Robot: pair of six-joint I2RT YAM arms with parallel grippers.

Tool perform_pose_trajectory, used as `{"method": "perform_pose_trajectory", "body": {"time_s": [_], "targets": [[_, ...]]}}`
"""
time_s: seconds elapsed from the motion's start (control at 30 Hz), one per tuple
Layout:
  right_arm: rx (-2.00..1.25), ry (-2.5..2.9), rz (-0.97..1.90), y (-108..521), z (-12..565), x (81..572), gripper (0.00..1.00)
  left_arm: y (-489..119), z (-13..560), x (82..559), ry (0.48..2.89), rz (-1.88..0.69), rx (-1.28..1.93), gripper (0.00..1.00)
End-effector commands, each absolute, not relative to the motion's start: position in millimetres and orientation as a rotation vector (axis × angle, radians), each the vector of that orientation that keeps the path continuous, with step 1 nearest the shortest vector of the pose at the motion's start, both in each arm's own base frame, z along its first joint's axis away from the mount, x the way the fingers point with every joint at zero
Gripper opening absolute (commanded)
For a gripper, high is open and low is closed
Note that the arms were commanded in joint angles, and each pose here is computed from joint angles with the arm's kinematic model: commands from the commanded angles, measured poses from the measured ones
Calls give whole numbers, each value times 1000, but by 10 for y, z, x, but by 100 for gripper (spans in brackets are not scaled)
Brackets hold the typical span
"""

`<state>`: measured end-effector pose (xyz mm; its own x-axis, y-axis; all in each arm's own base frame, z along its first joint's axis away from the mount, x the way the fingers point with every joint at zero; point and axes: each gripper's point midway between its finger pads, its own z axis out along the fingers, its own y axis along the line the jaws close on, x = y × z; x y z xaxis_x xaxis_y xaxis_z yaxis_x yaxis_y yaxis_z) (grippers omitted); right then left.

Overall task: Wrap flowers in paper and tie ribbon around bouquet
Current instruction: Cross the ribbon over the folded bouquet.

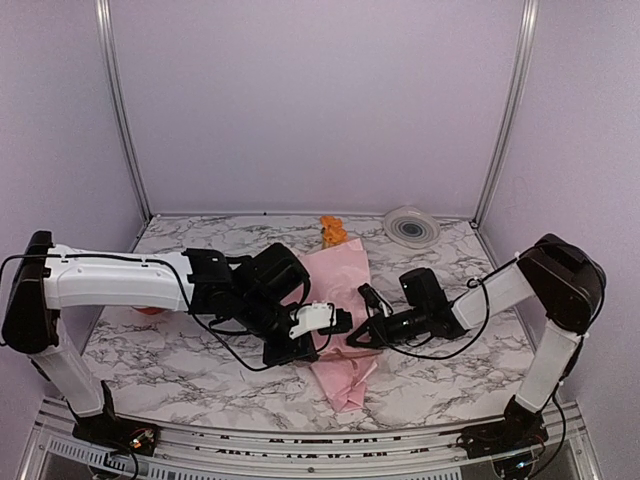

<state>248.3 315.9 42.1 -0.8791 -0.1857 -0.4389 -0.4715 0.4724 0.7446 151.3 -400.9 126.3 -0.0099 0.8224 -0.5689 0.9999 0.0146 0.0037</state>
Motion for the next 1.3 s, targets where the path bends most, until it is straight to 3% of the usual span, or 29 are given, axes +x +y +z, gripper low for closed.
{"method": "perform_pose_trajectory", "body": {"time_s": [0.0,0.17,0.33,0.5,0.77,1.03,1.27], "targets": [[-541,2487,1301,3106,294,2511,14,-4053,1548,1278,1923,-782,1802,0],[-554,2524,1287,3069,202,2457,14,-4270,1779,1635,1975,-821,1518,0],[-571,2543,1307,3082,168,2422,14,-4261,1652,2079,2142,-860,1321,0],[-587,2561,1301,3075,152,2404,14,-4085,1420,2543,2226,-649,1172,0],[-573,2584,1283,3044,144,2388,14,-4023,1541,2968,2185,-515,1085,0],[-559,2582,1275,3044,152,2409,14,-4081,2093,2856,1821,-277,1249,0],[-548,2573,1261,3046,162,2448,14,-4087,1584,2503,1805,-336,1415,0]]}}
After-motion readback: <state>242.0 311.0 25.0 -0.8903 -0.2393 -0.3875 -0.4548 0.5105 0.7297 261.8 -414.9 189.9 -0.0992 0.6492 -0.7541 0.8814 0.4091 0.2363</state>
